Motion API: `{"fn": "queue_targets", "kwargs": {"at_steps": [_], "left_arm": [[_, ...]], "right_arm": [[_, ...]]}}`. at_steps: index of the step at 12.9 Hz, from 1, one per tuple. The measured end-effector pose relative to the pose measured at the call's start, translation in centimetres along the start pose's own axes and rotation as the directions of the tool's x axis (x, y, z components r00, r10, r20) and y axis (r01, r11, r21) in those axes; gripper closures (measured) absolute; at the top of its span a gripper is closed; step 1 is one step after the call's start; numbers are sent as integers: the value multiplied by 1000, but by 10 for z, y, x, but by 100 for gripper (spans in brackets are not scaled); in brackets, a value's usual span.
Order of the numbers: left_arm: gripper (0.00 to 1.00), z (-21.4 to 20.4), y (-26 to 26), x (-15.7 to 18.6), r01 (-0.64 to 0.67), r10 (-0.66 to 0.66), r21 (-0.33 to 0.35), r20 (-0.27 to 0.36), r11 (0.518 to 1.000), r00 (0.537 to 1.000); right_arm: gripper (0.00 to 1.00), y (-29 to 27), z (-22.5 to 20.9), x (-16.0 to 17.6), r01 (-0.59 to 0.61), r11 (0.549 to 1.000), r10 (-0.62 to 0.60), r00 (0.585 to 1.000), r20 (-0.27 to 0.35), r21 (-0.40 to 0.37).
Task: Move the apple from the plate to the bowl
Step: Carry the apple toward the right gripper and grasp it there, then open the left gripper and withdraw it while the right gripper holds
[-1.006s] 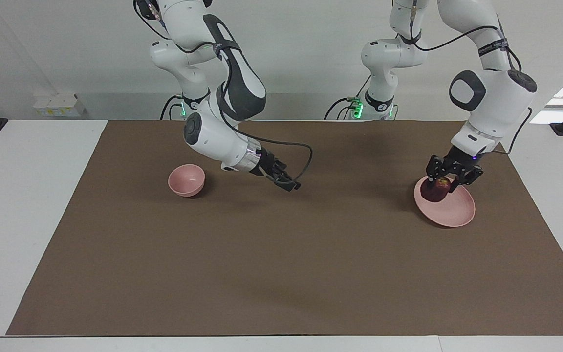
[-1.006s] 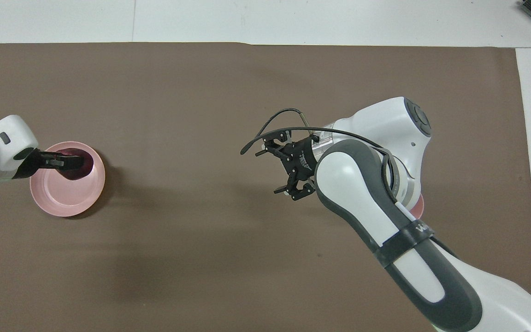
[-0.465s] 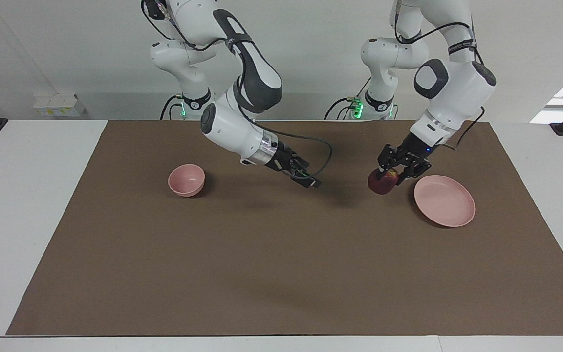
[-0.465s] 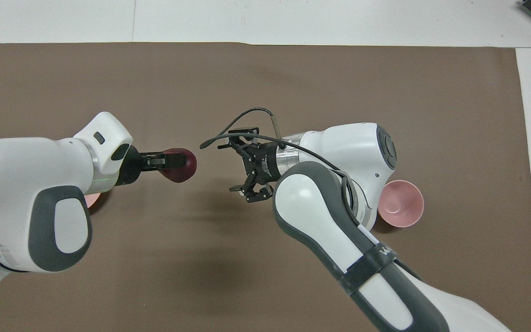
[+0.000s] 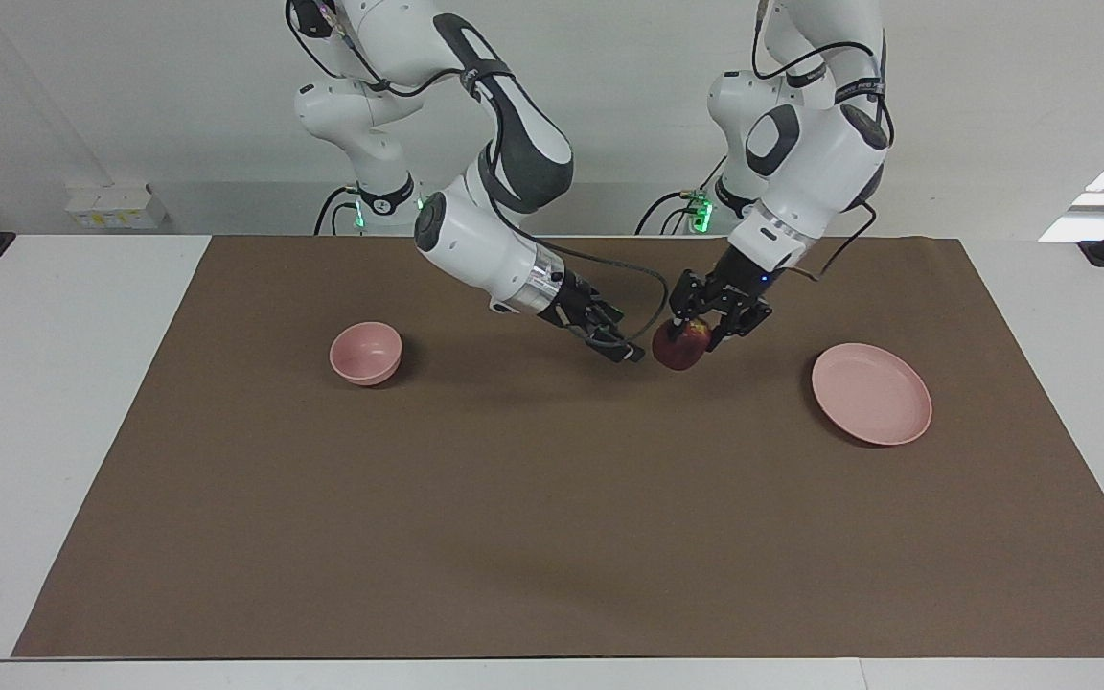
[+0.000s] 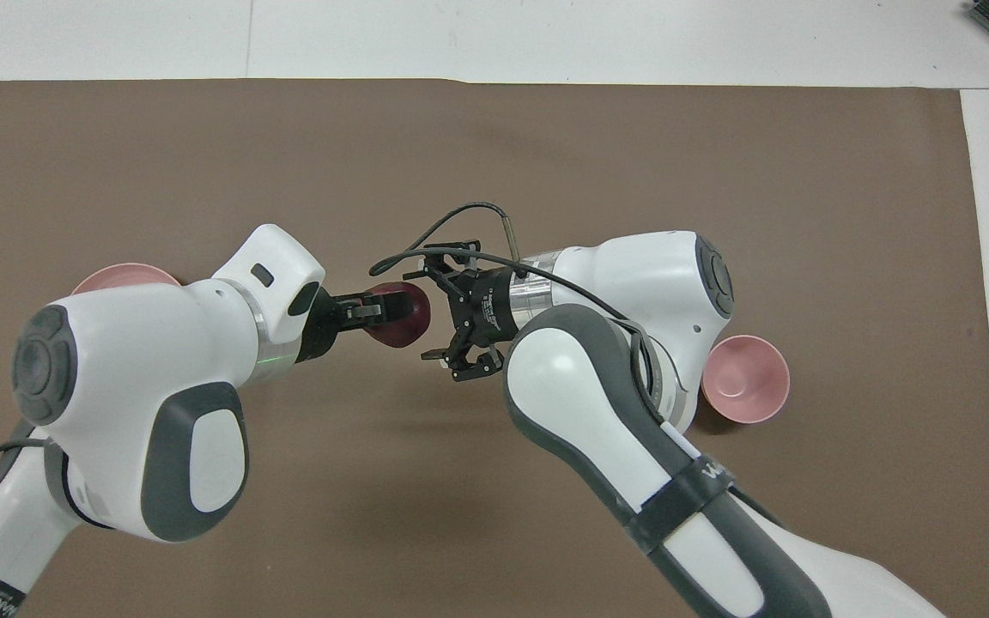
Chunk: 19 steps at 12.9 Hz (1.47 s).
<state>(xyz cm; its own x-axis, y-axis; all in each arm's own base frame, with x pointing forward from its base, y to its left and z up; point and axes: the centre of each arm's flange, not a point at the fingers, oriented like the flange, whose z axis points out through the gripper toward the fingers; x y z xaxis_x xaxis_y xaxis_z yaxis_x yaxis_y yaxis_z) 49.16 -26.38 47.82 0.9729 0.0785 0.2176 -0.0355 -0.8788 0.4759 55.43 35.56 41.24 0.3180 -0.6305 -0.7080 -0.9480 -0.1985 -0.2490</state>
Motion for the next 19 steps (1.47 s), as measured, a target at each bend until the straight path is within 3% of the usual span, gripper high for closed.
{"fn": "queue_targets", "kwargs": {"at_steps": [3, 5, 6, 11, 14, 17, 19], "left_arm": [[35, 4, 17, -8, 14, -14, -12, -9, 1000, 1000], [35, 3, 17, -7, 16, -16, -14, -18, 1000, 1000], [35, 3, 17, -7, 18, -18, -14, -19, 1000, 1000], [34, 1, 19, -6, 24, -24, -16, -20, 1000, 1000], [4, -6, 25, -10, 19, -18, -12, 52, 1000, 998], [0, -41, 12, -6, -10, 8, 13, 135, 1000, 991], [0, -70, -12, -3, -82, 64, 96, 173, 992, 983]], "right_arm": [[0, 1, 1, 0, -4, 1000, 4, 1000, 1, -4], [19, 2, 2, -1, -4, 1000, 4, 1000, 2, -9], [23, 2, 2, 0, -4, 1000, 4, 1000, 2, -9], [28, 1, -1, -1, -3, 1000, 3, 1000, 3, -6], [28, 2, 0, 0, -4, 1000, 4, 1000, 2, -7], [29, 2, 1, 1, -6, 1000, 6, 1000, 1, -8], [29, 1, 0, 2, -7, 1000, 7, 1000, 0, -6]]}}
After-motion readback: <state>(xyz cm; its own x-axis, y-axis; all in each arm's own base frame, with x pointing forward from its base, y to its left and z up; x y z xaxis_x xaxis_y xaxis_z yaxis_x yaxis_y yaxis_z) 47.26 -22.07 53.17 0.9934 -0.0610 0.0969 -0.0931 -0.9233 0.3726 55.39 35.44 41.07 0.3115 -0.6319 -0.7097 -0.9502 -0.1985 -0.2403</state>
